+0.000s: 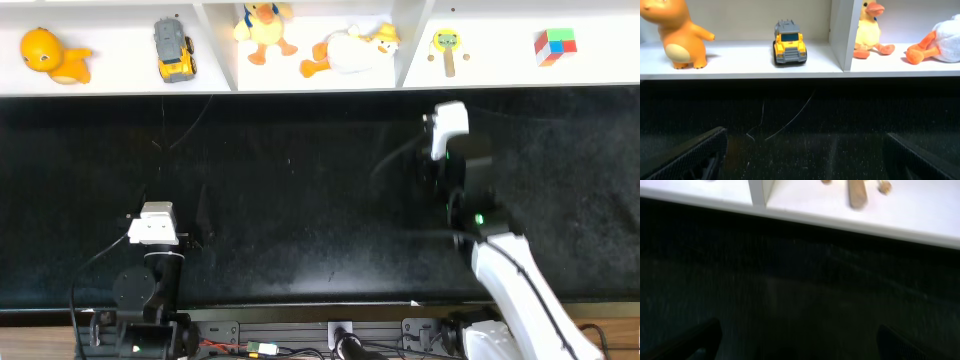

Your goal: Store Toys

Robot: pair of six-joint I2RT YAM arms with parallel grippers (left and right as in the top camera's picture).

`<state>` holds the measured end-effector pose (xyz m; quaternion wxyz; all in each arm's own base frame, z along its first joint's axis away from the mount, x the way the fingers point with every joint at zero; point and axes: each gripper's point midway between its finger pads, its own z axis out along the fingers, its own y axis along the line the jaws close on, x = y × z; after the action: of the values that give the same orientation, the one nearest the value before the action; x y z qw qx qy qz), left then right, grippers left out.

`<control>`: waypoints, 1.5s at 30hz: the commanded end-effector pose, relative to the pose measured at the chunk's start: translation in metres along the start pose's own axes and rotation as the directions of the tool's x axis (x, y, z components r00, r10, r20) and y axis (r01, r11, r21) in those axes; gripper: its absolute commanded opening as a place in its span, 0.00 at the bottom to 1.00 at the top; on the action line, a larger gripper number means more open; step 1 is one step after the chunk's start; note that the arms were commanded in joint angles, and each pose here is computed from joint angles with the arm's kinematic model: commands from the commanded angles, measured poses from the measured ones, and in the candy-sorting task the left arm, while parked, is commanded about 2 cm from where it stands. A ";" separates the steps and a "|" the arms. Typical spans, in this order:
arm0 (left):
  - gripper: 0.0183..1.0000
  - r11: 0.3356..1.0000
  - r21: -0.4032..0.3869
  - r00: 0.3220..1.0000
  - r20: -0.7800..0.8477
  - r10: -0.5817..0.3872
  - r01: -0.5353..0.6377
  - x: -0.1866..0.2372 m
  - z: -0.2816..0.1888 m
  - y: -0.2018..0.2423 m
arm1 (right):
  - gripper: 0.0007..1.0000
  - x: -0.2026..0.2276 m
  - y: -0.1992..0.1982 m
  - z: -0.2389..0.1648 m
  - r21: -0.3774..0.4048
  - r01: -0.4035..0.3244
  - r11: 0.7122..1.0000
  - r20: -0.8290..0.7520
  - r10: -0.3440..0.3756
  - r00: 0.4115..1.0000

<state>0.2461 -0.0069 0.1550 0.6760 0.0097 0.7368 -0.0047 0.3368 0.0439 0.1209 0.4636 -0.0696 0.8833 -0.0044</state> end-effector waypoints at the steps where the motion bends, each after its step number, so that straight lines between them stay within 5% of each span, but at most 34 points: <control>1: 1.00 1.000 0.010 1.000 0.006 0.019 -0.019 -0.001 0.000 -0.002 | 1.00 0.001 -0.004 -0.028 0.009 -0.062 0.998 0.105 0.061 0.993; 15: 1.00 1.000 0.010 1.000 0.006 0.019 -0.019 -0.001 0.000 -0.002 | 1.00 0.007 -0.034 -0.082 0.071 -0.149 0.986 0.361 0.114 0.926; 32: 1.00 1.000 0.010 1.000 0.006 0.019 -0.019 -0.001 0.000 -0.002 | 1.00 0.029 -0.033 -0.089 0.065 -0.155 0.986 0.486 0.104 0.867; 37: 1.00 1.000 0.010 1.000 0.006 0.019 -0.019 -0.001 0.000 -0.002 | 1.00 0.010 -0.031 -0.108 0.038 -0.151 0.988 0.579 0.101 0.809; 45: 1.00 1.000 0.010 1.000 0.006 0.019 -0.019 -0.001 0.000 -0.002 | 1.00 0.011 -0.030 -0.107 0.038 -0.149 0.988 0.572 0.101 0.814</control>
<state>0.2461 -0.0069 0.1551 0.6762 0.0099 0.7367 -0.0046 0.2463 0.0055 0.1782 0.7072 0.0098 0.7069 0.0078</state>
